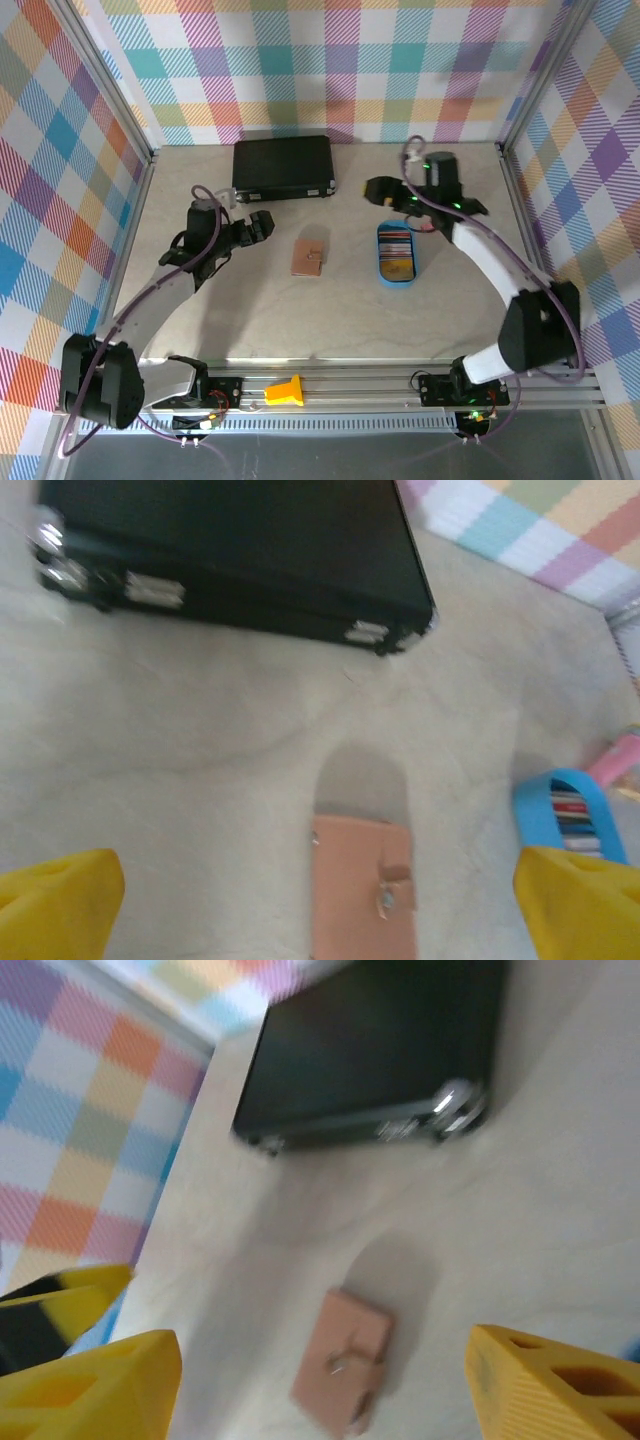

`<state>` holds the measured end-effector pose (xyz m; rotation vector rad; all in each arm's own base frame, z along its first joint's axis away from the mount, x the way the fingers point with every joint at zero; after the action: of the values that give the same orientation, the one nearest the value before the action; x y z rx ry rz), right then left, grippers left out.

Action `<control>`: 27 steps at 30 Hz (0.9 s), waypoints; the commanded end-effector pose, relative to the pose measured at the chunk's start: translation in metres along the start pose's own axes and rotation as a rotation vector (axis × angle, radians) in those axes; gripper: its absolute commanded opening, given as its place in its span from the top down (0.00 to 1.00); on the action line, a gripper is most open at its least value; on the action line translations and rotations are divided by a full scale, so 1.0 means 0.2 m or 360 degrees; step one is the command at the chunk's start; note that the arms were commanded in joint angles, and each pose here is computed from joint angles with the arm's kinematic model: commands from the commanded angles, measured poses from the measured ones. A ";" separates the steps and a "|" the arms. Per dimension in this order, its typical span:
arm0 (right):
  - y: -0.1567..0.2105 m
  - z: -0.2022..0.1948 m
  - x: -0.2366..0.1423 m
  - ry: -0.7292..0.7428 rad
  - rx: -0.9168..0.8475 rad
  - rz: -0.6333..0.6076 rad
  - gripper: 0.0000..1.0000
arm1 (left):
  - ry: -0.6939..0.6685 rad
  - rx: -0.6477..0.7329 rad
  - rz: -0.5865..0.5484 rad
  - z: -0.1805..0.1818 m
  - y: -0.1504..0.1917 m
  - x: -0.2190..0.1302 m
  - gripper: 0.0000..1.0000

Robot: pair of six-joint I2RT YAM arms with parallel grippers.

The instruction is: Put the credit cards into the card holder

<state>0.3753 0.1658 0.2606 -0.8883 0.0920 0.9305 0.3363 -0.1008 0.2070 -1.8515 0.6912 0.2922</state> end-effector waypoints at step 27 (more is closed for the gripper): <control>0.29 -0.89 -0.37 0.0683 -0.0529 -0.0582 0.01 | -0.0794 0.0471 -0.0599 0.62 0.19 -0.03 0.00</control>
<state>0.3340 0.0012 0.1361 -1.3158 0.2251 0.4058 0.3069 0.0101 0.1009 -1.4757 0.1423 0.5480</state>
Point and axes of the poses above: each hand's point on the last joint's axis, 136 mm out from that joint toward the fingers, its own x axis out along the fingers, its own z axis along the line the jaws close on, y = z × x, the point moved 3 cm from there along -x, back along the fingers, and after that the axes turned 5 degrees about x, right-handed, at the moved point
